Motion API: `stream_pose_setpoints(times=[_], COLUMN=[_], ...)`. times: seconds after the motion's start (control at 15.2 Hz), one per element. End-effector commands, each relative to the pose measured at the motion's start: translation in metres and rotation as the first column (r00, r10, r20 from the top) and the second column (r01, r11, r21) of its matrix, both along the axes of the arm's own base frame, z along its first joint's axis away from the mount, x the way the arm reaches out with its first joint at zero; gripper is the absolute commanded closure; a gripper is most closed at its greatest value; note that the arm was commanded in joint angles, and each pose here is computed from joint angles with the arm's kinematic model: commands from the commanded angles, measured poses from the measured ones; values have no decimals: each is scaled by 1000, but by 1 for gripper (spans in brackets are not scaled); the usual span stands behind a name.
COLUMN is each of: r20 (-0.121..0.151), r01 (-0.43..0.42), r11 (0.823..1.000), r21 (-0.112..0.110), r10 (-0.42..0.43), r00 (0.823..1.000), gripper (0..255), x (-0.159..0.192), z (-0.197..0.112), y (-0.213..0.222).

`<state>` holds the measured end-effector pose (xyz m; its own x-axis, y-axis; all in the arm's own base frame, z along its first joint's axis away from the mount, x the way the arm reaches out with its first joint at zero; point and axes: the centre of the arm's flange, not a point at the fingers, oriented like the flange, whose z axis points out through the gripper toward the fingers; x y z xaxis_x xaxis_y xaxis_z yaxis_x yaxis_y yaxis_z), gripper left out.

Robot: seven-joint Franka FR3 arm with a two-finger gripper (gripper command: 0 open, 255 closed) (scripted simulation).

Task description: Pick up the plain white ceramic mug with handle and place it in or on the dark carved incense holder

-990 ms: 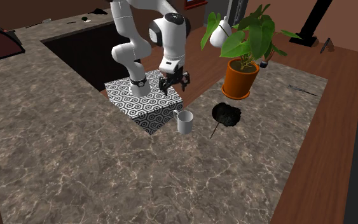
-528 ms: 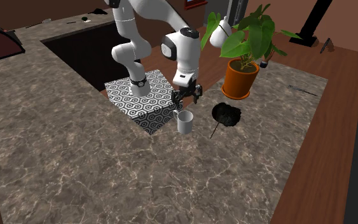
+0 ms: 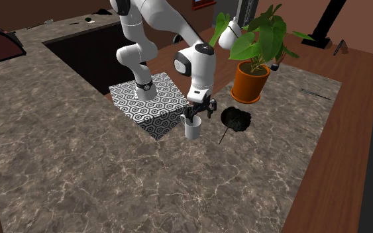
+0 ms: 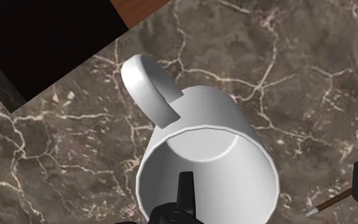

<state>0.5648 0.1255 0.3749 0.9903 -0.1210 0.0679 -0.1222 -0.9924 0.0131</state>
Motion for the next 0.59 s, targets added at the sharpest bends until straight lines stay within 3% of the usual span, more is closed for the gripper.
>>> stream_pose_setpoints(times=[0.0, 0.53], r20=[1, 0], r01=[0, 0], r11=[1000, 1000], r21=[0, 0], r10=[0, 0], r00=[1000, 1000], gripper=[0, 0], x=[0, 0], z=[-10, -13], y=[0, 0])
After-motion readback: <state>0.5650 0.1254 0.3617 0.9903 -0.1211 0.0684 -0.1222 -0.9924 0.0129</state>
